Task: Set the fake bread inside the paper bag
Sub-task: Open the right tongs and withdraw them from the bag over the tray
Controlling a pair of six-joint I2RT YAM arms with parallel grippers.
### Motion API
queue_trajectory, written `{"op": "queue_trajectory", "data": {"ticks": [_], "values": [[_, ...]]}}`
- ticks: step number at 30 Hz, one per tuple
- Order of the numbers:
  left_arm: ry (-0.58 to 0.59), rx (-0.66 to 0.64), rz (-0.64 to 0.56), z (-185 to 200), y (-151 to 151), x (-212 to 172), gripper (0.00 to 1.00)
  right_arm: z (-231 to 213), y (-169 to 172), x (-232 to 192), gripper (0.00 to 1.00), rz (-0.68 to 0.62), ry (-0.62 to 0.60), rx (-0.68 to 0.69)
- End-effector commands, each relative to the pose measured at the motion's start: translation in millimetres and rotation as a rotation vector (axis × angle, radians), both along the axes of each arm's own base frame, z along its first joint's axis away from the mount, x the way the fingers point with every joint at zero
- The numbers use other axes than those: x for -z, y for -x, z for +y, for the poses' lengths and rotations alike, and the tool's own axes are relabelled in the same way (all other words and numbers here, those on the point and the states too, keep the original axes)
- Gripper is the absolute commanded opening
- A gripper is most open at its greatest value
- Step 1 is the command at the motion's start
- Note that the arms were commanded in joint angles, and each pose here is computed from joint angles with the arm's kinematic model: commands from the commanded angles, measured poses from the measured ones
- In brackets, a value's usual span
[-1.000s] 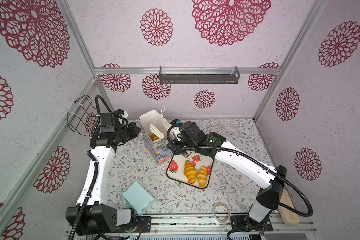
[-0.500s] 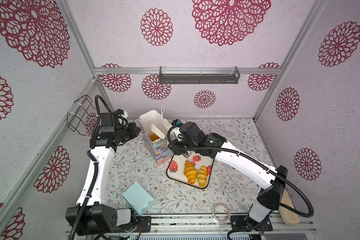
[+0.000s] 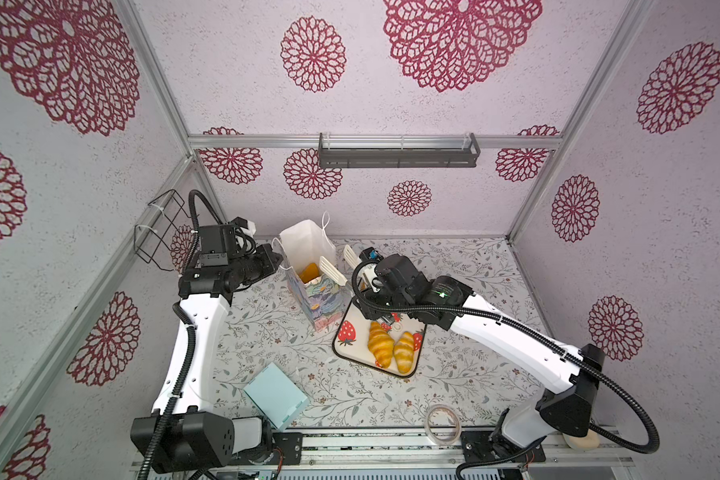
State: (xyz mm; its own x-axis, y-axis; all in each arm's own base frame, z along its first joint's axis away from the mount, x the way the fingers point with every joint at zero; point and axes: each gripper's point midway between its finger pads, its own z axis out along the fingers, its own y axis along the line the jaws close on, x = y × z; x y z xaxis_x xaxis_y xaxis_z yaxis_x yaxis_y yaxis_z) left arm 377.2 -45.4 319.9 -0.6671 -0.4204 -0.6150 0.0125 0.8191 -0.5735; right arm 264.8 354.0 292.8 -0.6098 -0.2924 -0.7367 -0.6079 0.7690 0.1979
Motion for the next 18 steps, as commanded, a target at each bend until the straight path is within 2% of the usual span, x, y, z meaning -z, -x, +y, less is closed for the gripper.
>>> {"op": "queue_trajectory", "data": {"ticks": [1, 18], "values": [[0.028, 0.02, -0.051, -3.3, 1.3, -15.0, 0.0, -19.9, -0.1, -18.0, 0.55, -0.027, -0.037, 0.059], [0.042, 0.04, -0.055, -6.9, -0.3, -14.3, 0.0, -77.4, 21.8, 69.9, 0.55, 0.168, 0.125, 0.131]]}}
